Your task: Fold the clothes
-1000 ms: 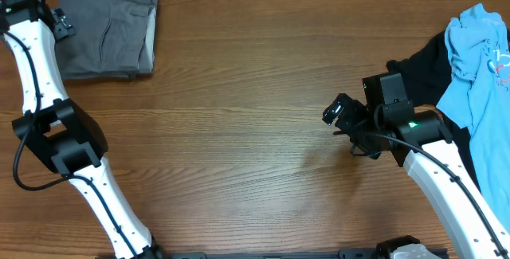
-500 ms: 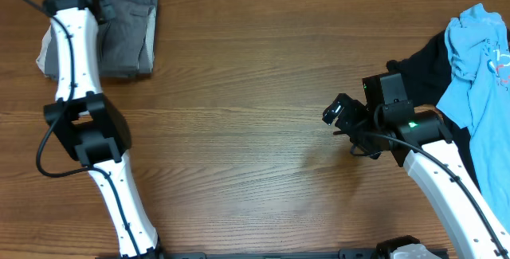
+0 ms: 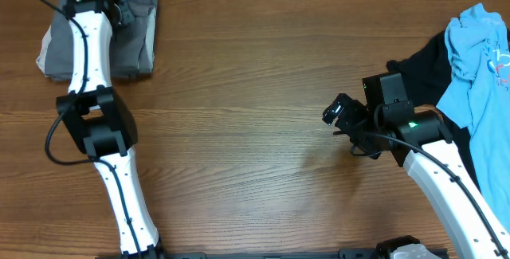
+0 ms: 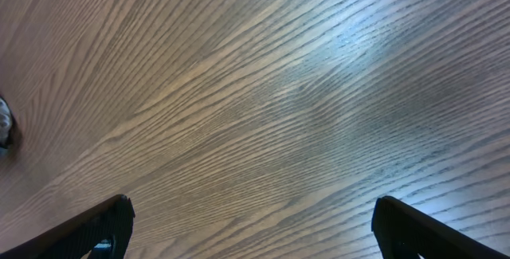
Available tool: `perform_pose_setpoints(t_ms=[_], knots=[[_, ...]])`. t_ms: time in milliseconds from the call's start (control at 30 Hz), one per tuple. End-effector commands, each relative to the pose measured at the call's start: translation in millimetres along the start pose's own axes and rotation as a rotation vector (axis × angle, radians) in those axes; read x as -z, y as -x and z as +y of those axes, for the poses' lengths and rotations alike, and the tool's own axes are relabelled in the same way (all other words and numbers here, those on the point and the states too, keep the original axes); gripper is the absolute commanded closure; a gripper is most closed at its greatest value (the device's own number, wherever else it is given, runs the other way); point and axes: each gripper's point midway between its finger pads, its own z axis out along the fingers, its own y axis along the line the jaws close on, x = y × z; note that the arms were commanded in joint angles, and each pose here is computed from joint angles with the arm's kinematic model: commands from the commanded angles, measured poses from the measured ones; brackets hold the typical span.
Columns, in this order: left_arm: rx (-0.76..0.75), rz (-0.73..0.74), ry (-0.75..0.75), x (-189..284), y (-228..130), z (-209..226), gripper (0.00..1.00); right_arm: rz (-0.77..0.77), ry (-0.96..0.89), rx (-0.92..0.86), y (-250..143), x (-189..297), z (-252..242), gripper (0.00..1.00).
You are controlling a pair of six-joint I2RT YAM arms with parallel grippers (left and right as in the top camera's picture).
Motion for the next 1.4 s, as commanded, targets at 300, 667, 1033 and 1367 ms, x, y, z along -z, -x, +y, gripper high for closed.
perform_pose_setpoints(t_ms=[300,667,1033,1367], knots=[[-0.025,-0.037,-0.074,-24,2,-21,0.96,-0.009,0.019,0.011,3,3,7,0.0],[-0.092,-0.242,0.005,75,74,-6,0.96,-0.01,0.019,0.011,3,3,7,0.0],[-0.043,-0.227,0.175,32,72,74,0.96,-0.01,0.019,0.011,3,3,7,0.0],[0.026,-0.049,0.125,-38,17,132,0.94,-0.009,0.019,0.011,3,3,7,0.0]])
